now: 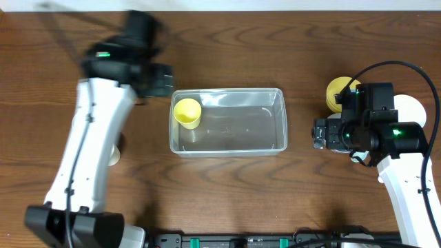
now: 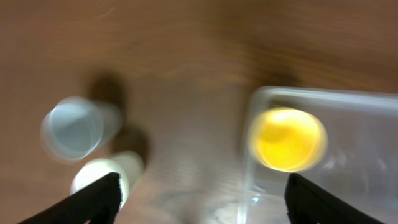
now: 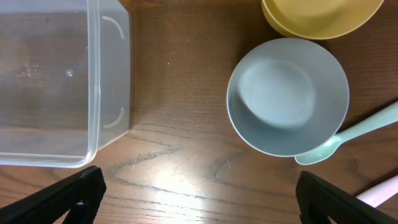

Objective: Pack container
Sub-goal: 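Move the left gripper back and grasp the white cup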

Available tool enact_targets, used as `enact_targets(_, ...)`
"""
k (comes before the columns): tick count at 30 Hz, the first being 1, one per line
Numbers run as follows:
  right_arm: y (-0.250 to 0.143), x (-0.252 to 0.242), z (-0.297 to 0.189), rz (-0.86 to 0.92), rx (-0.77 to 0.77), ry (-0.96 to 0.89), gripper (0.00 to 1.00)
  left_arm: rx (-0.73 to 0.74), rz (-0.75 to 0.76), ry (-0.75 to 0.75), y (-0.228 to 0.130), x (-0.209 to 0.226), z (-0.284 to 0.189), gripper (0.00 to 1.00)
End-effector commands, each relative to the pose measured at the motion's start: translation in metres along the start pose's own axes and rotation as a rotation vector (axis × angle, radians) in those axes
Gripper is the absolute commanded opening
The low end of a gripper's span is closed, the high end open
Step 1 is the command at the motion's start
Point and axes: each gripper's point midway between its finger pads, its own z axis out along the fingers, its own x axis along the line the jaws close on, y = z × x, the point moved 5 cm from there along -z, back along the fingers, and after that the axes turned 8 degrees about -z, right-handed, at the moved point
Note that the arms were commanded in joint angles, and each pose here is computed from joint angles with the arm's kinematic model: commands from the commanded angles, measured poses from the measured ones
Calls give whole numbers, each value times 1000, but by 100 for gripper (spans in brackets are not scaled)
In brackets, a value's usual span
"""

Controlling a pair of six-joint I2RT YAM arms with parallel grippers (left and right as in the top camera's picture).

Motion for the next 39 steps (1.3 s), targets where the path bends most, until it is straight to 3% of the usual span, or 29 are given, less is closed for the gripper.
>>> enact_targets(1, 5, -1, -5, -13, -18, -3, 99, 44, -301, 60, 6, 49, 8, 88)
enact_targets(6, 5, -1, -5, -13, -19, -3, 99, 196, -501, 111, -17, 89, 35, 85)
enact_targets(16, 5, -1, -5, -13, -17, -4, 99, 370, -515, 194, -77, 100, 107, 86)
enact_targets(28, 4, -1, -5, -12, -11, -3, 99, 355, -478, 189, -99, 108, 151, 86)
enact_targets(39, 0, -1, -5, -11, 7, -2, 99, 354, -476, 192, -107, 108, 161, 86)
